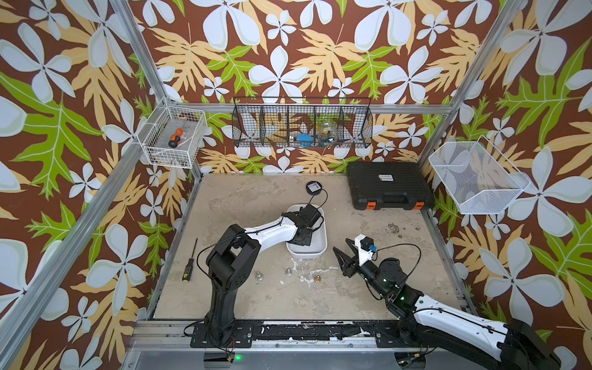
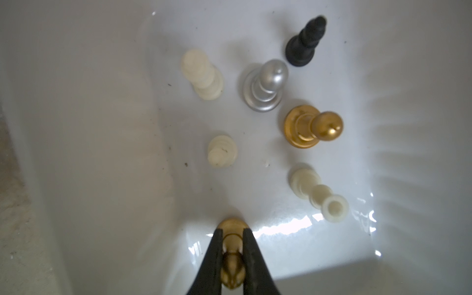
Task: Put the chess pieces into the storage box
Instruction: Place the chess piece in the storage box.
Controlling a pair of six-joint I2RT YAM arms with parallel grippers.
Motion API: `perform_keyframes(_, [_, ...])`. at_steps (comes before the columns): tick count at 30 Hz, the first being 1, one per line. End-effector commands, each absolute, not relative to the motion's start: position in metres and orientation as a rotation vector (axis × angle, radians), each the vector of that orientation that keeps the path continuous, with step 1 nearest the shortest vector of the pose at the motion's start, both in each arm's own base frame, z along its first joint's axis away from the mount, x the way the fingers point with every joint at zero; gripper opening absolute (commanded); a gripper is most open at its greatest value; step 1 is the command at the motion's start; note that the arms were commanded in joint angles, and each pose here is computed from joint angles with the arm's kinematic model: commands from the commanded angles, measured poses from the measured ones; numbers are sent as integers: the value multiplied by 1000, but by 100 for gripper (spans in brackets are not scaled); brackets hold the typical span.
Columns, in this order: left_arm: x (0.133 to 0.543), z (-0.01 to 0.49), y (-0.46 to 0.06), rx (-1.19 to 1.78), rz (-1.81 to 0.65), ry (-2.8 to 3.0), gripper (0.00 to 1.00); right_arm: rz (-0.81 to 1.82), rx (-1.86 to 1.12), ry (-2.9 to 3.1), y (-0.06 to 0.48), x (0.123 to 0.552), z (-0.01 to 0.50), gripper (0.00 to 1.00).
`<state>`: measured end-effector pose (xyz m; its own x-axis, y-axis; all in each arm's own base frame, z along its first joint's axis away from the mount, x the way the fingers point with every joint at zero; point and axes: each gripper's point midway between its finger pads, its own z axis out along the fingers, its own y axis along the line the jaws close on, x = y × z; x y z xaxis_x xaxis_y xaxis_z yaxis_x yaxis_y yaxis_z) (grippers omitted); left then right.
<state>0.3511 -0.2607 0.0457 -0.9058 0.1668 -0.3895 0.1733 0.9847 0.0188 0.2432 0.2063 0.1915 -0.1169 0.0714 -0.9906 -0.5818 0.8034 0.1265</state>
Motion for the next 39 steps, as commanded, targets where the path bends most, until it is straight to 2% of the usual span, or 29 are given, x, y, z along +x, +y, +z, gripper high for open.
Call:
perform_keyframes(1, [355, 51, -262, 228, -32, 2700, 16, 590, -400, 1579, 206, 243, 198, 63])
perform_keyframes(17, [353, 55, -263, 238, -57, 2696, 29, 589, -403, 1581, 206, 244, 197, 63])
perform_keyframes(23, [353, 89, -267, 222, -128, 2642, 38, 592, -407, 1582, 207, 244, 197, 64])
perform_keyframes(27, [350, 122, -268, 205, -201, 2586, 39, 591, -409, 1579, 207, 243, 197, 64])
perform_keyframes(34, [329, 166, -241, 126, -267, 2507, 42, 636, -453, 1559, 213, 235, 199, 64])
perform_keyframes(39, [311, 164, -201, -1, -261, 2541, 42, 778, -615, 1522, 241, 216, 202, 63])
